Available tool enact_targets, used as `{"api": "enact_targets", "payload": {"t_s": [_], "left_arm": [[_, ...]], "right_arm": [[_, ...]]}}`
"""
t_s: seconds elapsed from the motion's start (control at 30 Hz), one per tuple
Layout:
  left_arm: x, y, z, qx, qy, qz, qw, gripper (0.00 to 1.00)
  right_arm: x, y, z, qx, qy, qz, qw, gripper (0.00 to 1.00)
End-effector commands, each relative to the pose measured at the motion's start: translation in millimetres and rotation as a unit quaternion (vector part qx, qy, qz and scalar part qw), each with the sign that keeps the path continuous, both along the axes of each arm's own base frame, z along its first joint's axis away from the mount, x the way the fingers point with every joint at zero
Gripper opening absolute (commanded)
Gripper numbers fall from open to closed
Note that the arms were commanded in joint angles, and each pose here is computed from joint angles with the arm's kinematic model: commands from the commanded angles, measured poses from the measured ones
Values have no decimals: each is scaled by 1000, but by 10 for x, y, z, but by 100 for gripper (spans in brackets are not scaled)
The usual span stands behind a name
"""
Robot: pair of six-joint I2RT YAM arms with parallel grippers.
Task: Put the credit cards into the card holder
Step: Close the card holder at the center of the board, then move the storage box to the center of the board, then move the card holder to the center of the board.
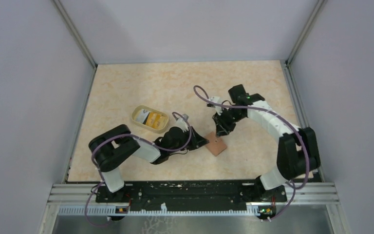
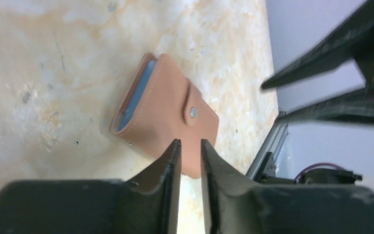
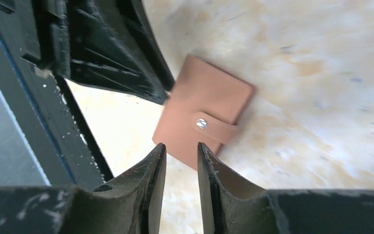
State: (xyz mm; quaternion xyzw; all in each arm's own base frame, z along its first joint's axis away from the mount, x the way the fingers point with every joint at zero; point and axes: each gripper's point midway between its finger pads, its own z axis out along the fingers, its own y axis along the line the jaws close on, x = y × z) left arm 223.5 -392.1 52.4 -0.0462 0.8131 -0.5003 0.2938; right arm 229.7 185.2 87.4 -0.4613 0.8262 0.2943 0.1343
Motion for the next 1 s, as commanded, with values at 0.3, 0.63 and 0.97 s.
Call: {"api": "enact_targets", "payload": {"t_s": [0.3,0.63,0.97], "left_arm": [[265,822,1357,129,-305,23,943,97],[344,1858,811,346,-129,91,925,90],[154,2406,146,316,44,242,917,44]], "right_arm": [[634,-638,1633,153,-342,-137,917,99],[-259,-46,251,-11,-355,127,926,98],[-101,82,-317,-135,-349,77,924,94]]}}
